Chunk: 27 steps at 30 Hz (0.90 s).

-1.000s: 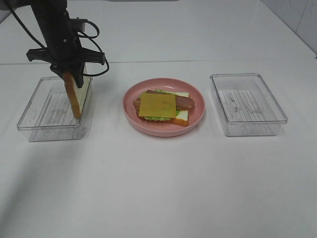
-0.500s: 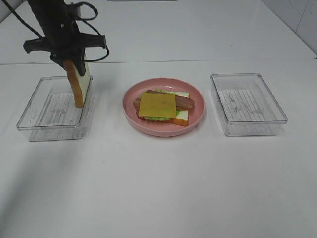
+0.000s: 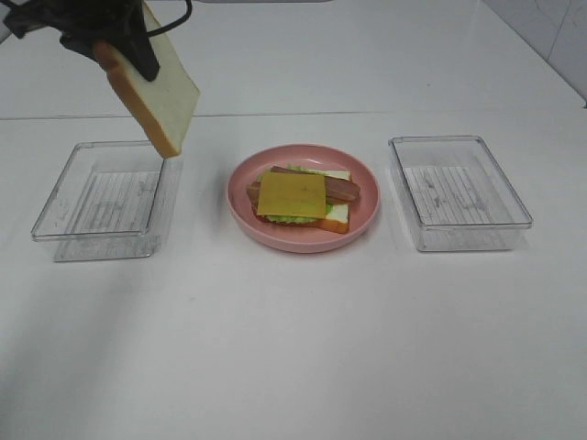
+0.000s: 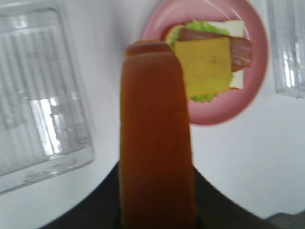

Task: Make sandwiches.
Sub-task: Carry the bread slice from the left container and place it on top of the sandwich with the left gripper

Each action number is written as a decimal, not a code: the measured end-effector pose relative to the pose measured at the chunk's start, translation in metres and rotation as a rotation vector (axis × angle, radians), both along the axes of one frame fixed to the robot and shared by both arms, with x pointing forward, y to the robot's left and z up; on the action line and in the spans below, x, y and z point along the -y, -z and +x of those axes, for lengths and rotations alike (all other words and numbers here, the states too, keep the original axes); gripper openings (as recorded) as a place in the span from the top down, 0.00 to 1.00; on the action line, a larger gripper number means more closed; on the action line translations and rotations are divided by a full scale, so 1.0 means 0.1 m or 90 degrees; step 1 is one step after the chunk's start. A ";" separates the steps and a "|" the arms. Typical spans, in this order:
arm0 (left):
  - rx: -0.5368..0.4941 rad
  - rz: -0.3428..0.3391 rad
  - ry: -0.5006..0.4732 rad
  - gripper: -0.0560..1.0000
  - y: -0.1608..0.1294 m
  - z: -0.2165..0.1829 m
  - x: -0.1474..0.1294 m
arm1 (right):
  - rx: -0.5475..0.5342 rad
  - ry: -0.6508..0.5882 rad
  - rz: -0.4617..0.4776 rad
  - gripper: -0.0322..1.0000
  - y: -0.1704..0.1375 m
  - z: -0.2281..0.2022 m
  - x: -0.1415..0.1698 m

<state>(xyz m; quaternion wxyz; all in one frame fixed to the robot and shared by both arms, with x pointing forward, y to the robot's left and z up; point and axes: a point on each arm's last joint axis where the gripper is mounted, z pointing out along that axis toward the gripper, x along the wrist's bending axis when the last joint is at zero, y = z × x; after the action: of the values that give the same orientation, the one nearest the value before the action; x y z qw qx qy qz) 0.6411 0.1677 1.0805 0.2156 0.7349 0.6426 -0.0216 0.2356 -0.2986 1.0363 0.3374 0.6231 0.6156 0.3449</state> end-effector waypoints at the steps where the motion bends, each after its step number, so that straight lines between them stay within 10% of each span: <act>1: 0.000 0.000 0.000 0.77 0.00 0.00 0.00 | 0.000 0.000 0.000 0.06 0.00 0.00 0.00; 11: 0.041 -0.291 0.120 0.77 0.57 0.15 0.44 | 0.000 0.000 0.000 0.06 0.00 0.00 0.00; 19: 0.017 -0.371 0.072 0.77 1.05 0.34 0.56 | 0.000 0.000 0.000 0.06 0.00 0.00 0.00; 27: -0.001 -0.362 0.067 0.77 1.30 0.35 0.72 | 0.000 0.000 0.000 0.06 0.00 0.00 0.00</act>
<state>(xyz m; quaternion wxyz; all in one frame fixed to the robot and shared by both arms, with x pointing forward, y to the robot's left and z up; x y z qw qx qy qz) 0.6761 0.0958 0.9509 0.4108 0.6774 0.5720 -0.2125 0.2356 -0.2986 1.0363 0.3374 0.6231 0.6156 0.3449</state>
